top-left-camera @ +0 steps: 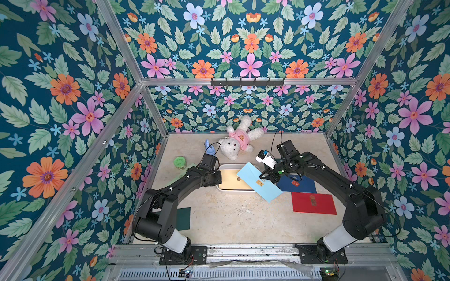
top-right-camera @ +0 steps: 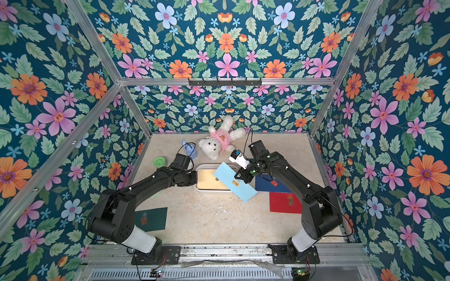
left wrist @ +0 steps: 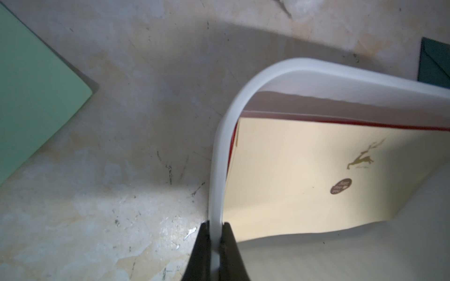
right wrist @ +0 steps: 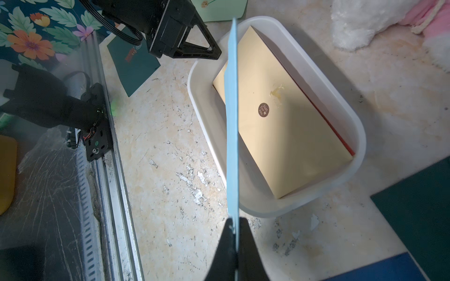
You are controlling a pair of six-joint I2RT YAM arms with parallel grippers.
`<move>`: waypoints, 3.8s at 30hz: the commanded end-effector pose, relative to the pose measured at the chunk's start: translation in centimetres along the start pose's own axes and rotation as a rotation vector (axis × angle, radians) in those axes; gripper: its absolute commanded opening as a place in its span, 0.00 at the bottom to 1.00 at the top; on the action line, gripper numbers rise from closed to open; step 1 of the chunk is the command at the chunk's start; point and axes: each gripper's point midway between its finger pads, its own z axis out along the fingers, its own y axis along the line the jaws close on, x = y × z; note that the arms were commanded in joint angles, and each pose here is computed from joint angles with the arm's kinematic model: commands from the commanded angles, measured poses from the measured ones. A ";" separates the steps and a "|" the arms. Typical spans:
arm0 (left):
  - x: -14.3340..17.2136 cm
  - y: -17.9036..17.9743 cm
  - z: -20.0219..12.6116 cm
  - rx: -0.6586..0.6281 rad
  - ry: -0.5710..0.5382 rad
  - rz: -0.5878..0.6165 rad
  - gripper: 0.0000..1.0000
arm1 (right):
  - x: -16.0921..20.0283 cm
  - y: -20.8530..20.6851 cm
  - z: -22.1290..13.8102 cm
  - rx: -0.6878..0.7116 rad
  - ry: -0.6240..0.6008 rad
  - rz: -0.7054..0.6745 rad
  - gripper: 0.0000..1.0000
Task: Put the sealed envelopes into the storage box
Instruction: Pick up the storage box at the center of the board, then place the envelope in the storage box, then place the storage box at the center of the board, then move the envelope to the center of the board.
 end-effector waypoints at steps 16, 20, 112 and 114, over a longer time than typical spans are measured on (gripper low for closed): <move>3.1 -1.4 -1.6 0.114 0.122 0.384 0.00 | -3.1 0.4 0.7 -0.037 0.123 -0.035 0.03; 3.0 -2.0 -1.5 0.142 0.117 0.386 0.00 | -2.9 0.3 2.1 -0.061 0.138 -0.034 0.03; 0.8 -4.8 -7.3 -0.008 -0.010 0.136 0.34 | 19.9 -7.2 -2.7 0.548 -0.052 1.244 0.50; 2.3 -6.3 -7.3 0.016 0.003 0.145 0.33 | 21.0 -7.0 -1.8 0.535 -0.036 1.267 0.50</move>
